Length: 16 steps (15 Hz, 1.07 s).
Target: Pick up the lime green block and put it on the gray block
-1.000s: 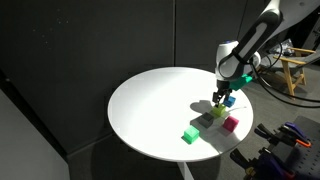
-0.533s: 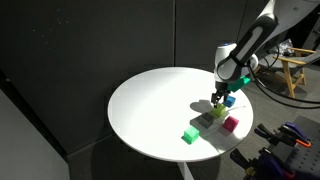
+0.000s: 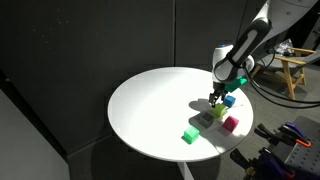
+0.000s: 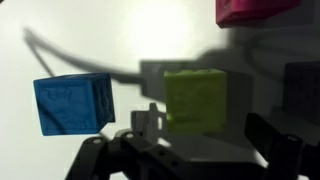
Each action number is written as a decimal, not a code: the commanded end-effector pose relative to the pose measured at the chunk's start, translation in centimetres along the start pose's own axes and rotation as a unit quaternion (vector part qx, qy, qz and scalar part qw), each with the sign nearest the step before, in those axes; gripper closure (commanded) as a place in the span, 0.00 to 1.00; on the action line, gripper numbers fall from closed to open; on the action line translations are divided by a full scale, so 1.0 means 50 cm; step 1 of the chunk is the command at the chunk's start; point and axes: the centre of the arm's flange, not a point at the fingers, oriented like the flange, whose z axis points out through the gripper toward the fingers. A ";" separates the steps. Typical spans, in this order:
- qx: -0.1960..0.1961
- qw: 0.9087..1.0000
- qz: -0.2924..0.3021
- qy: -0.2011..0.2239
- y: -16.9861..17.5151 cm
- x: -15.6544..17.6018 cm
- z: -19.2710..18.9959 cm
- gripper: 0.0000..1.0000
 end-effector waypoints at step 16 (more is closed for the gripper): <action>-0.012 0.999 -0.011 -0.027 0.003 0.005 0.015 0.69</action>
